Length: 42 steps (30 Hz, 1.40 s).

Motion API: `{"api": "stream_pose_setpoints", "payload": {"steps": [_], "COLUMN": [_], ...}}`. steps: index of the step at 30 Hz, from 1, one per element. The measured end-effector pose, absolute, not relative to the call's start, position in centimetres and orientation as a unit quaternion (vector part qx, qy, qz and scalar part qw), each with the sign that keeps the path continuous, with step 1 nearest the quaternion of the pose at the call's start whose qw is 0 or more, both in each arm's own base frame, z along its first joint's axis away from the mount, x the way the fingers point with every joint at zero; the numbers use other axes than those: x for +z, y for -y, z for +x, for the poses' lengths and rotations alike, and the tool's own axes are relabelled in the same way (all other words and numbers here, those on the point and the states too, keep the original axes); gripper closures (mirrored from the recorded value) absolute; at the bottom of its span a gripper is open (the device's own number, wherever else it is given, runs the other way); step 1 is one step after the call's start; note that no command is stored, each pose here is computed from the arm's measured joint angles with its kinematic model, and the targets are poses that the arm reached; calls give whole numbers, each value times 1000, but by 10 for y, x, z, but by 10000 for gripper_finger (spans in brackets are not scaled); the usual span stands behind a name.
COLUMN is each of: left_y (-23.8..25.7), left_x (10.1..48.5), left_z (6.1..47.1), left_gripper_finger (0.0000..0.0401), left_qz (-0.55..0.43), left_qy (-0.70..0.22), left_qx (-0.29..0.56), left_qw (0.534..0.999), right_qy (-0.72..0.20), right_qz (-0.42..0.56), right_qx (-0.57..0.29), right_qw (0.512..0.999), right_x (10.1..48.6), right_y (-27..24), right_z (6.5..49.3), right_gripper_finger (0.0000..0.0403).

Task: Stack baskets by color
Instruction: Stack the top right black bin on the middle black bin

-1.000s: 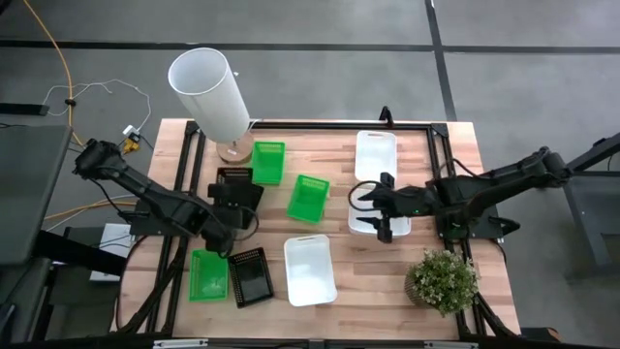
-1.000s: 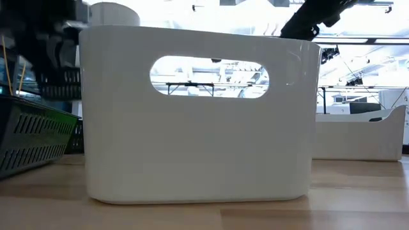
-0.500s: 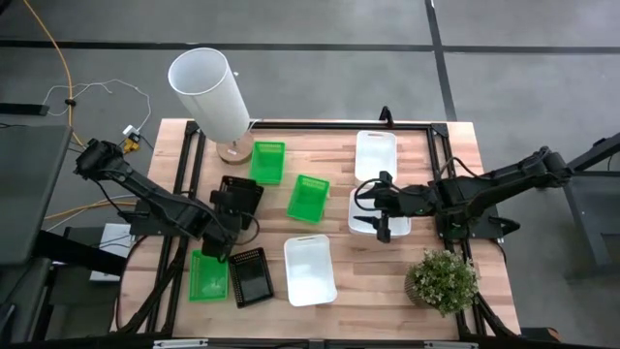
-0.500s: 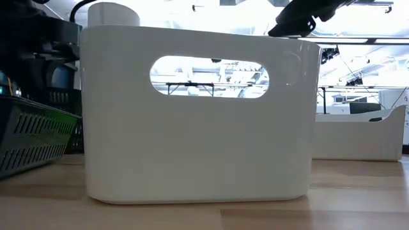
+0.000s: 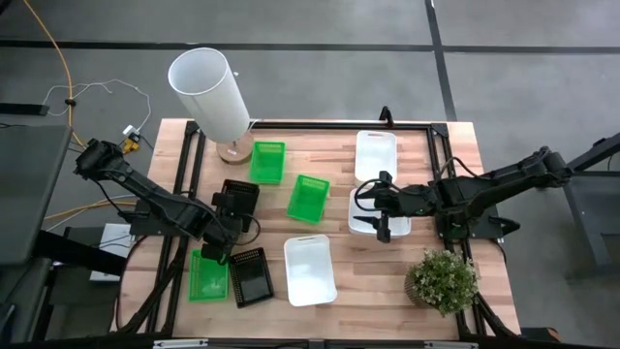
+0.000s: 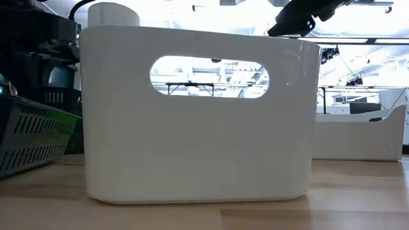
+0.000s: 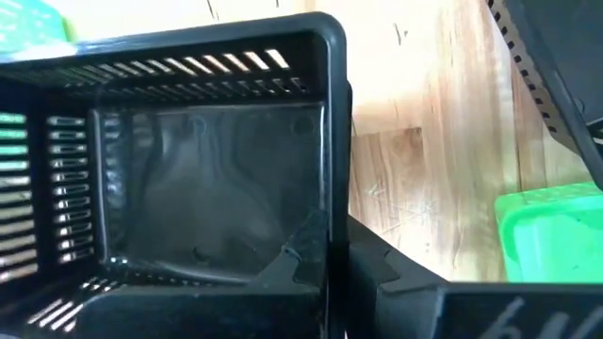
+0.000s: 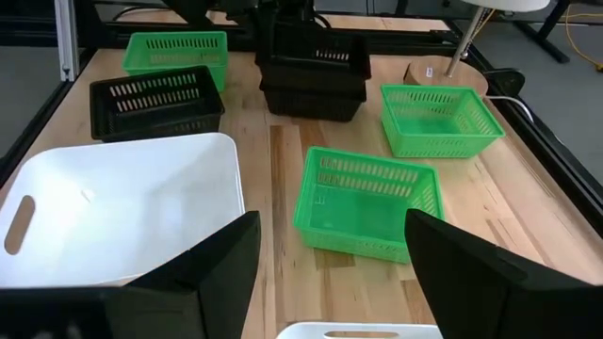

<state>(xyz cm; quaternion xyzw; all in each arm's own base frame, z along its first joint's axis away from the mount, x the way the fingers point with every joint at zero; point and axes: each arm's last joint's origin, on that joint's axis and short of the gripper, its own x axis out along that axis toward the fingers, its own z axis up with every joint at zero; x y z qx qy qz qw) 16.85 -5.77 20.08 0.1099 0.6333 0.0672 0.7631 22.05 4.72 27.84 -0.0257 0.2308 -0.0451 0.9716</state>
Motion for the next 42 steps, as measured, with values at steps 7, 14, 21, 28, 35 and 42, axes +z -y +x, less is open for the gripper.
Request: {"api": "stream_pose_setpoints", "payload": {"steps": [7,14,21,28,35,42], "left_y": [58,58,59,63,85,106], "left_x": [201,201,226,246,231,202], "left_z": [169,169,176,188,175,150], "left_gripper_finger": [375,289,212,205,294,395], "left_qz": [110,106,81,14,-71,-136], "left_qy": [-633,-634,-619,-547,-409,-244], "left_qx": [67,69,81,157,302,367], "left_qw": [763,763,777,822,858,887], "right_qy": [-231,-231,-231,-225,-225,-225], "right_qz": [-26,-26,-26,-24,-32,-32], "right_qx": [-45,-45,-45,-44,-43,-43], "right_qw": [972,972,972,973,973,973], "right_x": [278,278,278,279,279,279], "right_y": [-47,-47,-47,-47,-47,-47], "right_z": [221,221,221,221,221,221], "right_gripper_finger": [151,151,151,151,151,151]}}
